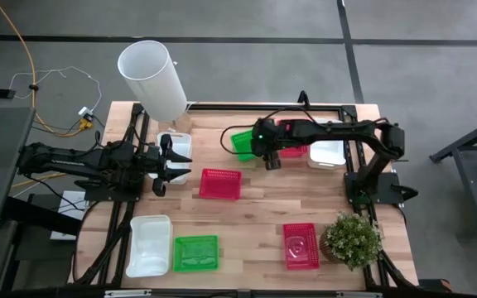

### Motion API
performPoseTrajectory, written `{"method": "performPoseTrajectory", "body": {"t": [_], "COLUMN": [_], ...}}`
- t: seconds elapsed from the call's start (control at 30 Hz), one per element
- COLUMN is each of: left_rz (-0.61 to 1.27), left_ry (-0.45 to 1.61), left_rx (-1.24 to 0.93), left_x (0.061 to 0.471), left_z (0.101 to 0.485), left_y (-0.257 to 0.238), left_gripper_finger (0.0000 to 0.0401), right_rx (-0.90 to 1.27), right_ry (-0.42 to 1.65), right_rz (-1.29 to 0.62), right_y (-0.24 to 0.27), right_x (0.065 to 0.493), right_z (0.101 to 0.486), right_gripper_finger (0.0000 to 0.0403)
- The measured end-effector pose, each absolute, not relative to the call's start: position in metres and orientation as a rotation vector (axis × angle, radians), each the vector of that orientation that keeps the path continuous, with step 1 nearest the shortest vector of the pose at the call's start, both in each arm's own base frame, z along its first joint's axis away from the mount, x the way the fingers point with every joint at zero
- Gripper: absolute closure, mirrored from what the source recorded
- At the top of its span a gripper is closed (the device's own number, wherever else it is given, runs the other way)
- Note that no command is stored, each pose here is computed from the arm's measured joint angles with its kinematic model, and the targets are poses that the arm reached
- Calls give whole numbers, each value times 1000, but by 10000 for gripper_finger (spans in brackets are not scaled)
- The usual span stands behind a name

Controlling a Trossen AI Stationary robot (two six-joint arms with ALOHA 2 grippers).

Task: Stack baskets by color
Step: Stack the bottom green bin on the top green bins

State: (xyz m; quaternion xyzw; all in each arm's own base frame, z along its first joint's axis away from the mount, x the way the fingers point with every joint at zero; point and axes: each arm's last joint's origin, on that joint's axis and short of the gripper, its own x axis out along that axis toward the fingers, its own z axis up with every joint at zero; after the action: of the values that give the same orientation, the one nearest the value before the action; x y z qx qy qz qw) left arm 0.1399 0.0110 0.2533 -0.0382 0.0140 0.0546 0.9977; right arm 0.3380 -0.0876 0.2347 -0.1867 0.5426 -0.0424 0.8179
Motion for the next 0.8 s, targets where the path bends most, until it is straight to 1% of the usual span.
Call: {"method": "performPoseTrajectory", "body": {"t": [0.13, 0.23, 0.3, 0.4, 0.57, 0.7, 0.8], "left_rz": [109, 109, 110, 110, 110, 110, 110], "left_ry": [27, 28, 28, 28, 28, 28, 29], "left_rx": [-77, -77, -77, -76, -76, -76, -63], "left_x": [140, 140, 140, 140, 140, 140, 140], "left_z": [253, 253, 253, 253, 253, 253, 253], "left_y": [11, 11, 11, 11, 11, 11, 11], "left_gripper_finger": [261, 261, 261, 261, 261, 261, 261], "right_rx": [-239, -213, -200, -149, -101, -91, -63], "right_ry": [1140, 1124, 1062, 907, 574, 297, 160], "right_rz": [-81, -78, -81, -76, -56, -23, -44], "right_y": [-91, -85, -78, -67, -44, -25, -17], "right_x": [321, 303, 292, 275, 256, 248, 245], "right_z": [233, 220, 216, 215, 219, 220, 222], "right_gripper_finger": [179, 194, 210, 235, 272, 298, 322]}}
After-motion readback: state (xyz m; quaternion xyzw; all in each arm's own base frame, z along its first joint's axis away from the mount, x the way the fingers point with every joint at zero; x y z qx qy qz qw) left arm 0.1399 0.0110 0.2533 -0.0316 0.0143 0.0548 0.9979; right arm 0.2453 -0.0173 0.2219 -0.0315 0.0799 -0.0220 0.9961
